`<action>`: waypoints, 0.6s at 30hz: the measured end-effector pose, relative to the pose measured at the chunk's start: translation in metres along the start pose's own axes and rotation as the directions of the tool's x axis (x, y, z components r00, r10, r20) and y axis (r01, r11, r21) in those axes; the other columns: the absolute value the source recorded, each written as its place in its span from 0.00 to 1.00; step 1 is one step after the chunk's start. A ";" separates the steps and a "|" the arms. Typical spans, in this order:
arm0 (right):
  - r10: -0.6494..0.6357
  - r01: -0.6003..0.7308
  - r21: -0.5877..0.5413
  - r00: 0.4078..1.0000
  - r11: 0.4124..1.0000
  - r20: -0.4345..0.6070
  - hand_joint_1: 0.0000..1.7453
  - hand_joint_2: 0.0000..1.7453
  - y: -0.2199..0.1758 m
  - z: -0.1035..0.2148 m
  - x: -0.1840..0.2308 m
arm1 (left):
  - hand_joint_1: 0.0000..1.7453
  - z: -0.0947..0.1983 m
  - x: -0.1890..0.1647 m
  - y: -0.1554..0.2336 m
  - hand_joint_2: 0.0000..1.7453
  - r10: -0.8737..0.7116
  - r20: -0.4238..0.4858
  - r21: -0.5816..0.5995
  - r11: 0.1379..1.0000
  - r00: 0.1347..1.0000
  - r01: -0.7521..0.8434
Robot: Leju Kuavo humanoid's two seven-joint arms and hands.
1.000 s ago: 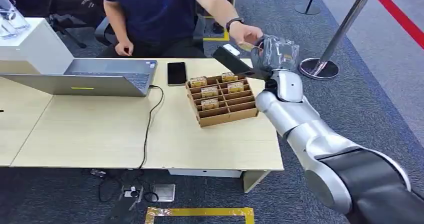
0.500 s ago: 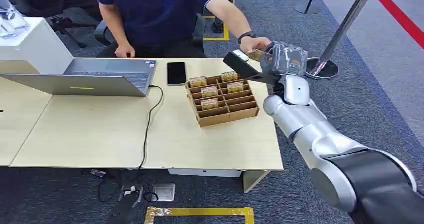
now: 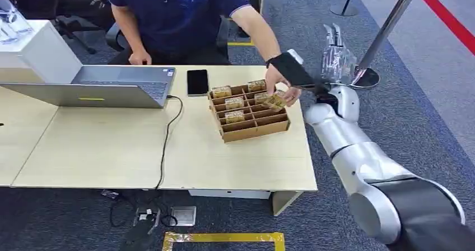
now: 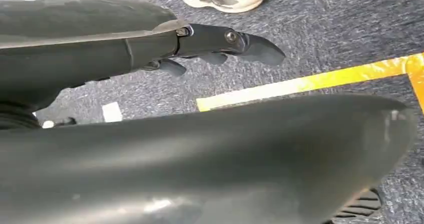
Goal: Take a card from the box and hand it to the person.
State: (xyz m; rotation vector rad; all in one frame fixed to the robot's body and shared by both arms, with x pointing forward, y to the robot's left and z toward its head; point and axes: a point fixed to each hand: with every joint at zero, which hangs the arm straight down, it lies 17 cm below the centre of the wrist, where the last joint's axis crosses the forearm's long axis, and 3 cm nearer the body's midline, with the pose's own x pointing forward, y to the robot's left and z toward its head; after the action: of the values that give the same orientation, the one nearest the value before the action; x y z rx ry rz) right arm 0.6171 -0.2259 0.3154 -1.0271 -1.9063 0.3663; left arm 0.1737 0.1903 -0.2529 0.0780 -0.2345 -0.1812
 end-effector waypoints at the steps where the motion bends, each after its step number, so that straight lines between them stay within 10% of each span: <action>1: -0.025 0.025 -0.019 1.000 1.000 0.004 0.00 1.00 -0.006 0.006 -0.002 | 0.00 0.000 -0.002 0.000 0.00 0.003 0.001 -0.001 1.000 1.000 -0.003; 10: -0.232 0.240 -0.185 0.971 0.953 0.060 0.00 1.00 -0.091 0.101 -0.052 | 0.00 -0.002 -0.032 0.001 0.00 0.001 -0.008 -0.013 1.000 1.000 -0.001; 17: -0.603 0.604 0.025 0.797 0.797 -0.019 0.00 1.00 -0.095 0.207 -0.085 | 0.00 -0.004 -0.060 0.009 0.00 0.010 -0.009 0.002 1.000 1.000 -0.010; 18: -0.647 0.648 0.044 0.762 0.760 -0.042 0.00 0.00 -0.096 0.220 -0.089 | 0.00 -0.004 -0.064 0.010 0.00 0.010 -0.013 0.004 1.000 1.000 -0.010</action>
State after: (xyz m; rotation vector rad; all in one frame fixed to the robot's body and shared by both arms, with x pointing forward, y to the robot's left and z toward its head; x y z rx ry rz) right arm 0.4072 -0.3207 0.2036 -0.2734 -2.0779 -0.0031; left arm 0.1150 0.2127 -0.2704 0.0824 -0.2224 -0.1706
